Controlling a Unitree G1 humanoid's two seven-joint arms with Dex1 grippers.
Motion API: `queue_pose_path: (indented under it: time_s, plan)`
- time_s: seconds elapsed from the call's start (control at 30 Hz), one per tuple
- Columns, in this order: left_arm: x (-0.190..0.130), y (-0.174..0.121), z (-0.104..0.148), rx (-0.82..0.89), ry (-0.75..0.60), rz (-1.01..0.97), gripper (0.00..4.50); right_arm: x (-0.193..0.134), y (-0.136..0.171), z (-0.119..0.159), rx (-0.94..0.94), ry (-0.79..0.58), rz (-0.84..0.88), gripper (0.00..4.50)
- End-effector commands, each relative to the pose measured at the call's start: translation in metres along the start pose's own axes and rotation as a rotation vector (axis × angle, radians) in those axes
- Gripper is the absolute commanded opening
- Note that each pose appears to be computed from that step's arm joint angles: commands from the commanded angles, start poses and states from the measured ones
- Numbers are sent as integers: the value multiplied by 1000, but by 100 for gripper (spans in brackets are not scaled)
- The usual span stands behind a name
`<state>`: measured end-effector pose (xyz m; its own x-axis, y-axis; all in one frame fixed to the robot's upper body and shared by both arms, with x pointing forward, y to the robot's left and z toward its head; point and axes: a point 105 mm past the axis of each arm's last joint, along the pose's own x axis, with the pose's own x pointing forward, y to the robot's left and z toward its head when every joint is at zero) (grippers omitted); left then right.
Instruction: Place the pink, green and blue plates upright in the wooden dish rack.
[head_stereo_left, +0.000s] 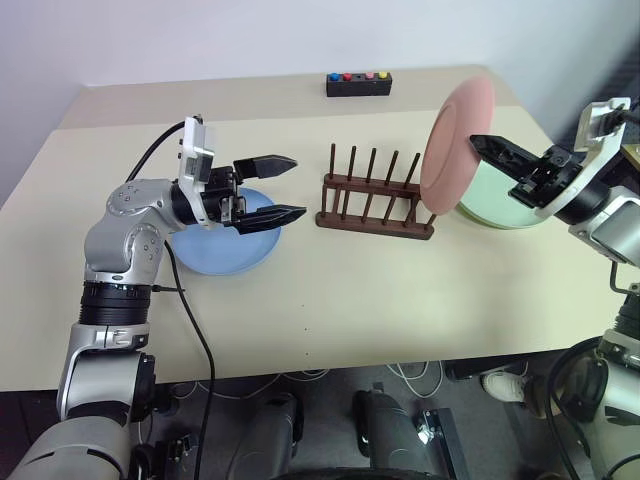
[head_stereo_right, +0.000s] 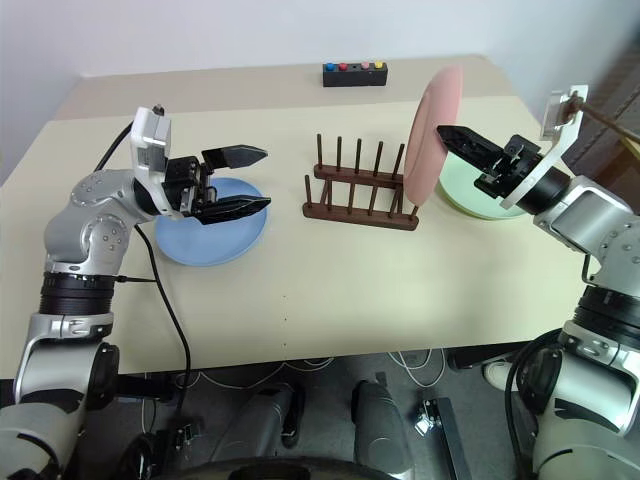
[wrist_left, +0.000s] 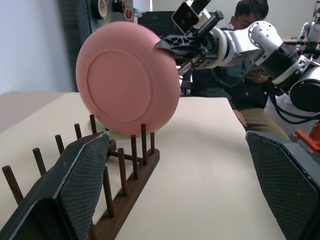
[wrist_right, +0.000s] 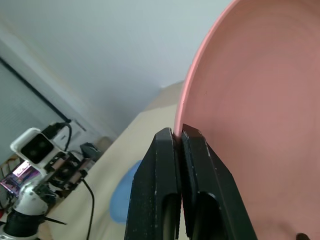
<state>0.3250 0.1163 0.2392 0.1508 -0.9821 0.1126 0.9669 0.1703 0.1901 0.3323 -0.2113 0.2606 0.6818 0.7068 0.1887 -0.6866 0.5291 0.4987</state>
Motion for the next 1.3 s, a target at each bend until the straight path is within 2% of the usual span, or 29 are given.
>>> queue_pose_path:
  time_s: [0.03, 0.1, 0.3, 0.6, 0.77, 0.9, 1.0, 1.03, 1.1, 1.23, 1.3]
  plan:
    - [0, -3, 13, 46, -19, -11, 450, 0, 4, 6, -25, -8, 20, 63]
    - [-1, -3, 13, 45, -18, -10, 450, 1, 3, 4, -14, -3, 18, 132]
    - [-1, -4, 14, 47, -18, -4, 450, 3, -1, 4, -36, 5, 2, 435]
    - [1, -6, 13, 44, -18, -10, 450, 0, -11, 20, -206, -55, -86, 444]
    - [6, -10, 6, 47, -4, -23, 450, -23, -10, 60, -512, -243, -194, 444]
    - [15, -18, -3, 53, 24, -36, 450, -39, -19, 70, -580, -269, -284, 444]
    - [23, -20, -15, 67, 68, -23, 450, -54, -33, 57, -701, -116, -374, 444]
    - [27, -19, -22, 72, 112, -11, 450, -63, -42, 50, -783, -11, -428, 444]
    - [30, -18, -30, 80, 163, 3, 450, -72, -51, 42, -875, 109, -474, 444]
    - [47, -17, -48, 141, 253, 51, 450, -93, -82, 8, -1024, 516, -542, 444]
    - [59, -20, -51, 95, 250, 67, 450, -90, -86, 2, -1011, 559, -511, 444]
